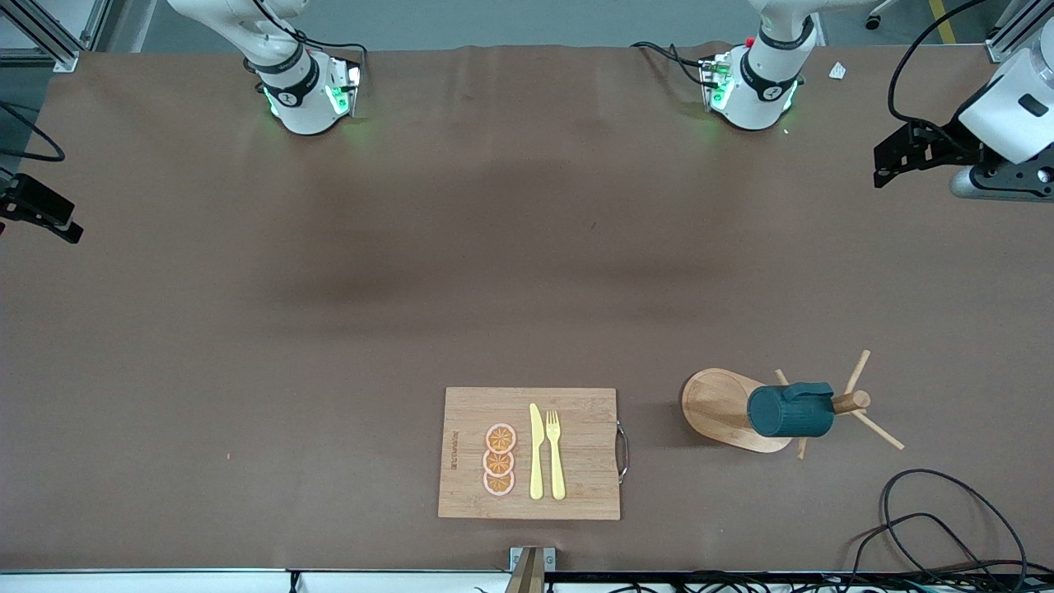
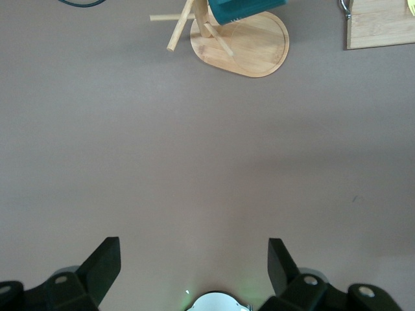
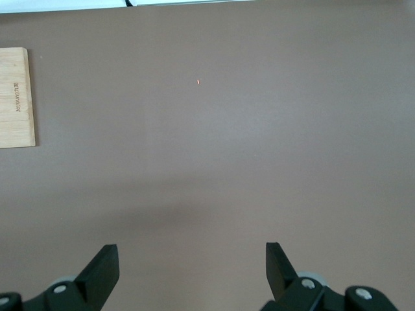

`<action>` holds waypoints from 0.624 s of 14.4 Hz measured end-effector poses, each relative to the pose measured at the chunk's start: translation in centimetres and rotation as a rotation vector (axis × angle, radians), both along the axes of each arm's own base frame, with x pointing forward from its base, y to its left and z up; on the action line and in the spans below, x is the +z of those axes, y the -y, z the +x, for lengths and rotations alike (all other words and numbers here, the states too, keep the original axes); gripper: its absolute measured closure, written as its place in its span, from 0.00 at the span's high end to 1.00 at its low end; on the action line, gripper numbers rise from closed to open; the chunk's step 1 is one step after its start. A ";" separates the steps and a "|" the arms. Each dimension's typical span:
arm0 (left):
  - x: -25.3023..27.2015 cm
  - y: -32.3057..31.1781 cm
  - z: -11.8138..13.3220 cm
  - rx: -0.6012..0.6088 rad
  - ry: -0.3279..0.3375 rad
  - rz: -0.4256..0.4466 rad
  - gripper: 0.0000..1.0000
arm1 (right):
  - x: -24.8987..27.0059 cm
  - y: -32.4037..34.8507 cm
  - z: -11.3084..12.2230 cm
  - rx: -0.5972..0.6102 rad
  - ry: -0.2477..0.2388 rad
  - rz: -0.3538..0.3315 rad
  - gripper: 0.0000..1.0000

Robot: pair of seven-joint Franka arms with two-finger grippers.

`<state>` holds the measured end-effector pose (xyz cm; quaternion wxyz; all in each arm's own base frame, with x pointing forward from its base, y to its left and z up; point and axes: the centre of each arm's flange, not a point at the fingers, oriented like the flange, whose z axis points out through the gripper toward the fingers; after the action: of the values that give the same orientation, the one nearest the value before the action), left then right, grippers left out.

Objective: Transfer cup from left to right arm and place
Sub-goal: 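Move the left gripper toward the teal mug on the mug tree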

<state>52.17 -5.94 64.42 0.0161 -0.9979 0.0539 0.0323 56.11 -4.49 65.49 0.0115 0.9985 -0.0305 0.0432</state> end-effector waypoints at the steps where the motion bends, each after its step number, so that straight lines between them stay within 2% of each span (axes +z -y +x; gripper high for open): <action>1: 0.0 0.0 0.0 0.000 0.000 0.000 1.00 | 0.0 0.0 0.0 0.000 0.000 0.000 1.00; 9: -0.9 -0.9 0.7 0.016 -0.017 -0.003 1.00 | 0.0 0.0 0.0 0.000 0.000 0.000 1.00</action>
<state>52.83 -5.00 63.50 0.0141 -0.9980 0.0462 0.0410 56.11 -4.47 65.49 0.0115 0.9985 -0.0302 0.0433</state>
